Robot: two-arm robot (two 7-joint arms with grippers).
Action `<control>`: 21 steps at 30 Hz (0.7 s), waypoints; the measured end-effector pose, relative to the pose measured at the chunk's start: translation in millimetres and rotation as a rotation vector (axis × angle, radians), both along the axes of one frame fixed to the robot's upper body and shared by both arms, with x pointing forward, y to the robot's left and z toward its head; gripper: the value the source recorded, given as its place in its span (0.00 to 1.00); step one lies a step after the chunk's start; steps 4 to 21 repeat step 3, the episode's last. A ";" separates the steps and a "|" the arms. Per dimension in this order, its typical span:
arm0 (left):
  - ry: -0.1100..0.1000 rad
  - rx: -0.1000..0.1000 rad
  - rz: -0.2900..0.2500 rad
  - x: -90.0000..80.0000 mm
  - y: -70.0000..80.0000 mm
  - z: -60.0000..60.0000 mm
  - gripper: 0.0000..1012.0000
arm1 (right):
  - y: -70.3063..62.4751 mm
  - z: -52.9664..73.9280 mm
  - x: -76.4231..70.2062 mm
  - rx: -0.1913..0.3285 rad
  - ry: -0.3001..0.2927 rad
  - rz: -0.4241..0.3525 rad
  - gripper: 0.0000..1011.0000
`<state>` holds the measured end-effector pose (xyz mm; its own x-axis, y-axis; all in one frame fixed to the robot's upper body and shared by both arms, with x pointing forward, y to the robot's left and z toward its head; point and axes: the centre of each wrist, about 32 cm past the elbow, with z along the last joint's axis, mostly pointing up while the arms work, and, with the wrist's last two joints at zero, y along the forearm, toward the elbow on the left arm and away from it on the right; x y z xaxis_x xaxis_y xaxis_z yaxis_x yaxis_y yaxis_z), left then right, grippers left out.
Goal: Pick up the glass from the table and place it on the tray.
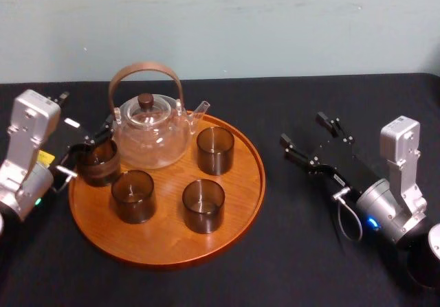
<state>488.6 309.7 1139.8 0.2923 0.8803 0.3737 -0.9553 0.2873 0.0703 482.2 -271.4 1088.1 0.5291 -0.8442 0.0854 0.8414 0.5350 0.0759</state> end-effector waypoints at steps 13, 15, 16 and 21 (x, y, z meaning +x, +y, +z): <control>0.000 0.000 0.000 0.0 0.0 0.0 0.99 | -0.1 0.0 0.0 0.000 0.000 0.000 0.99; 0.000 0.000 0.000 0.0 0.0 0.0 0.99 | -0.1 0.0 0.0 0.000 0.000 0.000 0.99; 0.000 0.000 0.000 0.0 0.0 0.0 0.99 | -0.1 0.0 0.0 0.000 0.000 0.000 0.99; 0.000 0.000 0.000 0.0 0.0 0.0 0.99 | -0.1 0.0 0.0 0.000 0.000 0.000 0.99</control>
